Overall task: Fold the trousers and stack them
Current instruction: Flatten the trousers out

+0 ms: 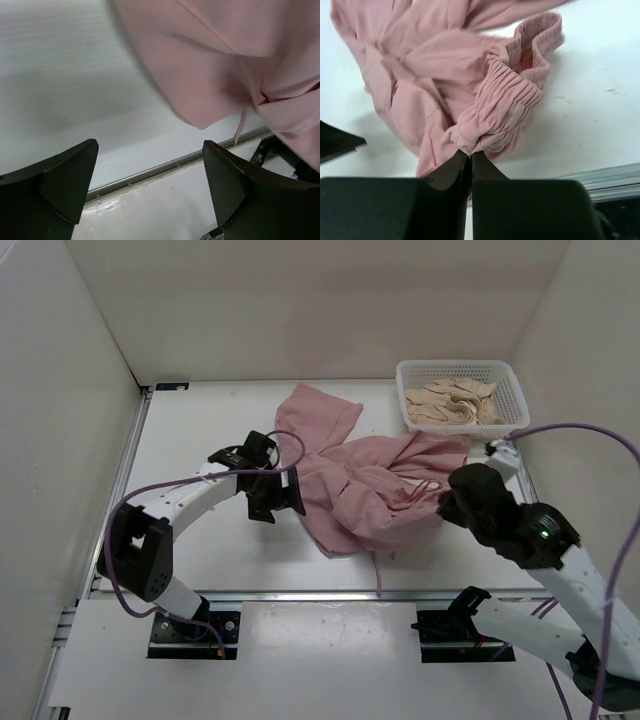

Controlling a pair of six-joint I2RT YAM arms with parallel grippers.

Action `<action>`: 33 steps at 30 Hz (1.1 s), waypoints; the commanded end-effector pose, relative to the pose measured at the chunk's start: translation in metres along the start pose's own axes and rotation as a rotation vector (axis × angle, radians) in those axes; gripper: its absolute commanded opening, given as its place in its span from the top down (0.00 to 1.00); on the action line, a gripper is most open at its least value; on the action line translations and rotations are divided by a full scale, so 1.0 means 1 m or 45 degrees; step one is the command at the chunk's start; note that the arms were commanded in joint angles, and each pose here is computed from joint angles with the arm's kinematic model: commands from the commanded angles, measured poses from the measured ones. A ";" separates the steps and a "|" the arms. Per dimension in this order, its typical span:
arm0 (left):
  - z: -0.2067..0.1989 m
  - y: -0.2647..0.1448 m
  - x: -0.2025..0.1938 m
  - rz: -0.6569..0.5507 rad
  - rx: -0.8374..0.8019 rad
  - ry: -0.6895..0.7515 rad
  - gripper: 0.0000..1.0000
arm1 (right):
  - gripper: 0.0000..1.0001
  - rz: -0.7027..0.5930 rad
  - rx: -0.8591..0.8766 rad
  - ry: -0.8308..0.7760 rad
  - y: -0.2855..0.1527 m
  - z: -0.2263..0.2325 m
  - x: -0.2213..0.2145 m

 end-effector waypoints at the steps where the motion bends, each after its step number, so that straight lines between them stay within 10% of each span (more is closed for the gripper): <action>1: -0.032 0.009 -0.006 -0.010 -0.058 0.081 0.03 | 1.00 -0.147 -0.219 0.017 -0.021 -0.039 0.004; 12: -0.050 0.090 -0.029 0.117 0.073 0.018 0.07 | 1.00 -0.098 -0.287 0.040 -0.016 -0.046 -0.009; 18: -0.055 0.098 0.003 0.021 0.092 -0.017 0.89 | 1.00 -0.106 -0.296 0.027 -0.016 -0.047 -0.009; 27: -0.066 -0.019 0.103 -0.358 -0.076 0.039 0.89 | 1.00 -0.206 -0.302 -0.142 0.012 -0.011 0.021; 33: -0.100 -0.150 0.163 -0.695 -0.113 0.144 0.89 | 1.00 -0.342 -0.249 -0.169 0.048 0.023 0.148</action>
Point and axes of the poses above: each gripper's point midway between its finger pads, its own y axis out along the fingers, its own z axis along the line the jaws close on, x = y × z, the point moved 10 cm from there along -y, back along the fingers, and after that the axes turned 9 degrees about -y, right-handed, at the moved point
